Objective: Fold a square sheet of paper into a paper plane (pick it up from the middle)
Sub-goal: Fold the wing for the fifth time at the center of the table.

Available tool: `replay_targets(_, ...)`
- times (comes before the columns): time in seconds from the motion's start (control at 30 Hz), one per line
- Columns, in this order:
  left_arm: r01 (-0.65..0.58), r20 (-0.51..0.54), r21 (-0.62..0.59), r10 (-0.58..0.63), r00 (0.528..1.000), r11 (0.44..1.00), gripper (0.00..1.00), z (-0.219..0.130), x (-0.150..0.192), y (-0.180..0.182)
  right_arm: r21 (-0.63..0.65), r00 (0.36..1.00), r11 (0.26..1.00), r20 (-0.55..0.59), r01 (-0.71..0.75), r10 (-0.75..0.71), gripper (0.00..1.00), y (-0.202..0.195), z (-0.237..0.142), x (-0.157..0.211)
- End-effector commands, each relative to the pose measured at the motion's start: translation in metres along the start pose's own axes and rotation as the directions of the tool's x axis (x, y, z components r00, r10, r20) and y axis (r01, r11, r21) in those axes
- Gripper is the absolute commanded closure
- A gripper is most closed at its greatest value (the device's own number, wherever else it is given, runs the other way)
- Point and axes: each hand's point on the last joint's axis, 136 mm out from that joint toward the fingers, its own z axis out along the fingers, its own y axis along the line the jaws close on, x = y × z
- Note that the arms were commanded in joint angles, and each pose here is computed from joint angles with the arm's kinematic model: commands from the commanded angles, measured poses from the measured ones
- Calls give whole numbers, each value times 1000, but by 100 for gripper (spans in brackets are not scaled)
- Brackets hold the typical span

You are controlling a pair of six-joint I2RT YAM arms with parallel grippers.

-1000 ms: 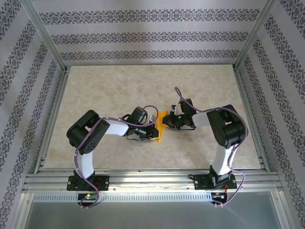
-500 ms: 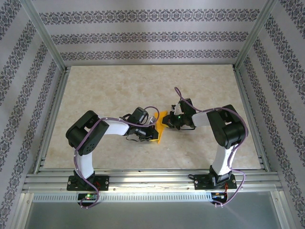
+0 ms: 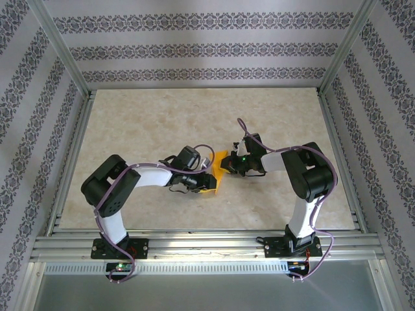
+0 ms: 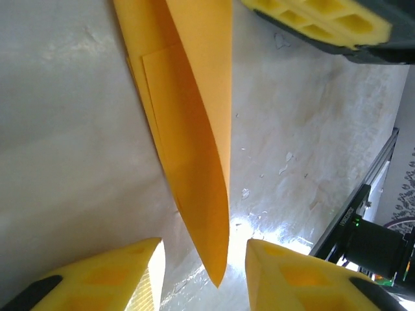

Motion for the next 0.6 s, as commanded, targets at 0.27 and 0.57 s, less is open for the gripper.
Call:
replay_targets(0.27, -116, 132, 40, 110, 985, 992, 79, -27, -25, -41, 120, 999, 992, -1, -43, 43, 98, -31, 5, 8)
replay_targets(0.57, -138, 99, 100, 128, 987, 985, 89, 0, -51, -58, 120, 999, 992, -2, -49, 50, 99, -33, 6, 10)
